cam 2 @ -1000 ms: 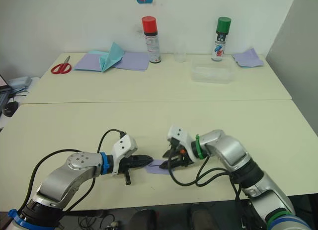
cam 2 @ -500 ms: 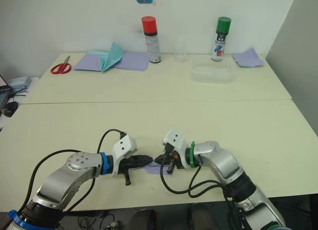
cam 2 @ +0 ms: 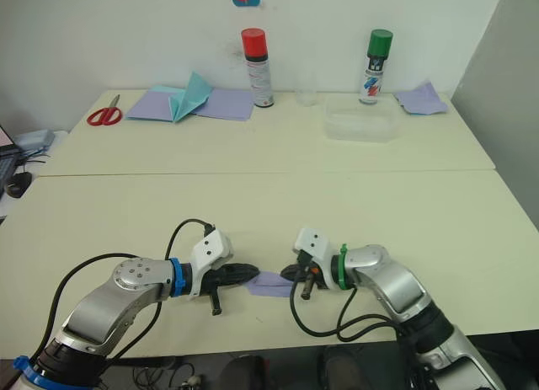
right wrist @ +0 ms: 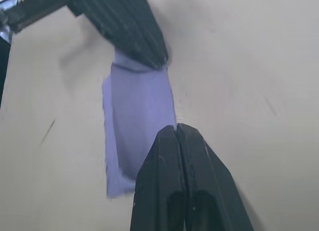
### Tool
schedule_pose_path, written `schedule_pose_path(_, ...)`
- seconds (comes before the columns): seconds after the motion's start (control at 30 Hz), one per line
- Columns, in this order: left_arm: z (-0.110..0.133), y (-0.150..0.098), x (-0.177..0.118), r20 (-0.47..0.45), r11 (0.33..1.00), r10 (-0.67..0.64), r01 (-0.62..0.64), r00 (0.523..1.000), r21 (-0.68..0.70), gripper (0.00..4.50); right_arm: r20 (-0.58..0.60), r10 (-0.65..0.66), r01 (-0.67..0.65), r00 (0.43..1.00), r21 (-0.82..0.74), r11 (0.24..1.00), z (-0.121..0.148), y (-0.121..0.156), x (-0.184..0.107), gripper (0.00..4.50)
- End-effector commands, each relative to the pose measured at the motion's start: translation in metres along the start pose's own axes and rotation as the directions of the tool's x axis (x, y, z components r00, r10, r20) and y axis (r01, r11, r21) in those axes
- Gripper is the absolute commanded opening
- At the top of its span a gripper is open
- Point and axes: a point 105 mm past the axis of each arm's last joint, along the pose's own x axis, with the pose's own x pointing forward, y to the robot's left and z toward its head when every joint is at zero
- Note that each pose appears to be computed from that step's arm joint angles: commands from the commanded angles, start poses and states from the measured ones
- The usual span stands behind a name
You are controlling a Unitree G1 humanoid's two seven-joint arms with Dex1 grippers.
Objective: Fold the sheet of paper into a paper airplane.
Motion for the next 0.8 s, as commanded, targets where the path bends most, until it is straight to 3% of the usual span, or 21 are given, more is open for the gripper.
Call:
schedule_pose_path(0.03, -0.026, 0.0, 0.0, -0.099, 0.999, 0.001, -0.005, 0.995, -0.041, 0.0, -0.061, -0.01, 0.011, 0.998, 0.011, 1.0, -0.018, -0.002, -0.01, 0.03)
schedule_pose_path(0.3, -0.025, 0.0, 0.0, -0.097, 1.0, -0.005, 0.002, 0.995, -0.03, 0.0, 0.146, 0.017, -0.001, 0.989, -0.111, 0.994, 0.03, -0.005, -0.017, 0.03)
schedule_pose_path(0.57, -0.023, -0.001, 0.001, -0.093, 1.0, -0.012, 0.01, 0.996, -0.017, 0.0, 0.06, 0.067, -0.058, 0.996, -0.147, 0.988, 0.012, 0.007, 0.013, 0.03)
schedule_pose_path(0.8, -0.021, 0.0, 0.0, -0.087, 1.0, -0.004, 0.003, 0.996, -0.007, 0.0, -0.01, 0.098, -0.098, 0.995, -0.174, 0.98, -0.004, 0.013, 0.016, 0.03)
